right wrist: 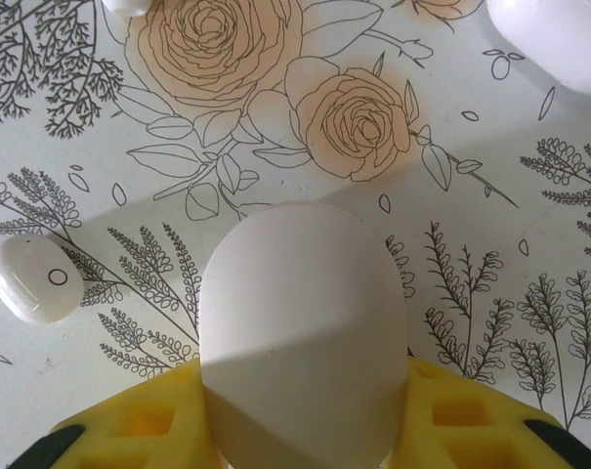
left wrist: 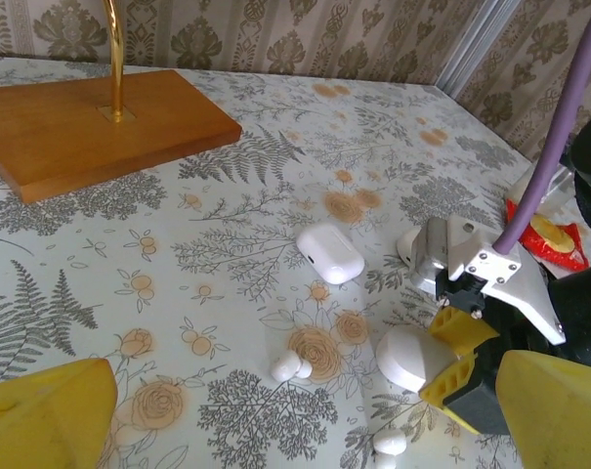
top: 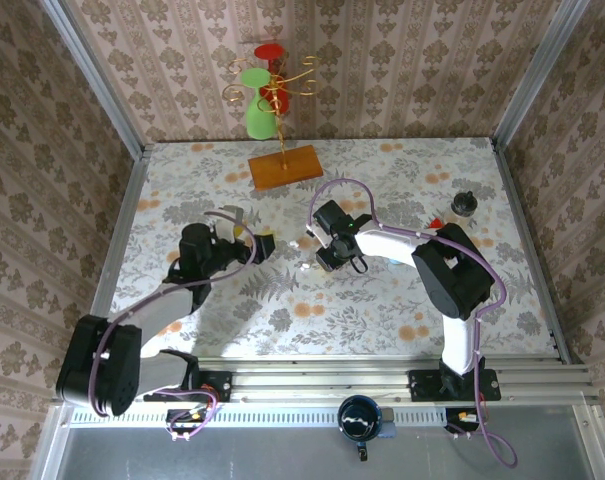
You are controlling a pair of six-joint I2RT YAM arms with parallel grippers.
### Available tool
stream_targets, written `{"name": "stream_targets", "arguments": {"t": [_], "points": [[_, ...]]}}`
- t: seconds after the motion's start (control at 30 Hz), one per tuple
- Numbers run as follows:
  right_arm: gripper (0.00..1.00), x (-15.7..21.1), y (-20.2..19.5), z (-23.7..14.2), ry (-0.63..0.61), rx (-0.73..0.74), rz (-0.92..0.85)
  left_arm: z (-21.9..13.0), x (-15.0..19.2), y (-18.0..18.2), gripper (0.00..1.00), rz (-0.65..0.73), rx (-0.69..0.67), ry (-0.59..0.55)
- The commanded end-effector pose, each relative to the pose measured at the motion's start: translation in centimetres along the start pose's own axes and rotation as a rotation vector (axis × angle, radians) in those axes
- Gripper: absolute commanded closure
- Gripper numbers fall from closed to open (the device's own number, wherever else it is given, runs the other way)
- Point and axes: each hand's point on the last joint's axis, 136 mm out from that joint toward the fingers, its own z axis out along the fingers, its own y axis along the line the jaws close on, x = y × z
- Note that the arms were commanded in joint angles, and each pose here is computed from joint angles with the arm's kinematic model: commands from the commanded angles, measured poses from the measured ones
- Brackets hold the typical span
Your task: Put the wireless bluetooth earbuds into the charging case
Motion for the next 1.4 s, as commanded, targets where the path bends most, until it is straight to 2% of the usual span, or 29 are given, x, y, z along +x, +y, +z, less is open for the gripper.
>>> {"name": "stream_targets", "arguments": {"t": [0.0, 0.2, 0.3, 0.4, 0.7, 1.0, 1.17, 1.37], "points": [[0.69, -0.3, -0.1, -1.7, -0.036, -0.002, -0.019, -0.6, -0.7, -0.8, 0.0, 0.087, 0.009, 0.002], [0.69, -1.6, 0.7, -6.0, -0.182, -0.046, -0.145, -0.5, -0.6, -2.5, 0.03, 0.19, 0.047, 0.006], [0.72, -1.6, 1.4, -8.9, -0.215, -0.099, -0.205, -0.3, -0.1, -4.7, 0.0, 0.285, 0.106, 0.025], [0.72, -1.3, 2.7, -11.9, -0.231, -0.177, -0.278, -0.2, 0.8, -7.8, 0.0, 0.36, 0.209, 0.042], [0.74, 0.7, 4.9, -18.3, -0.221, -0.315, -0.409, -1.4, 3.2, -14.1, 0.02, 0.442, 0.513, 0.075], [0.77, 2.0, 8.3, -22.9, -0.248, -0.532, -0.503, -2.3, 4.3, -17.0, 0.05, 0.413, 0.698, 0.134], [0.8, 1.3, 9.0, -23.8, -0.28, -0.57, -0.524, -3.2, 4.0, -18.9, 0.17, 0.391, 0.806, 0.138], [0.81, 0.9, 9.2, -23.6, -0.3, -0.572, -0.542, -4.2, 2.5, -20.2, 0.28, 0.346, 0.877, 0.067]]}}
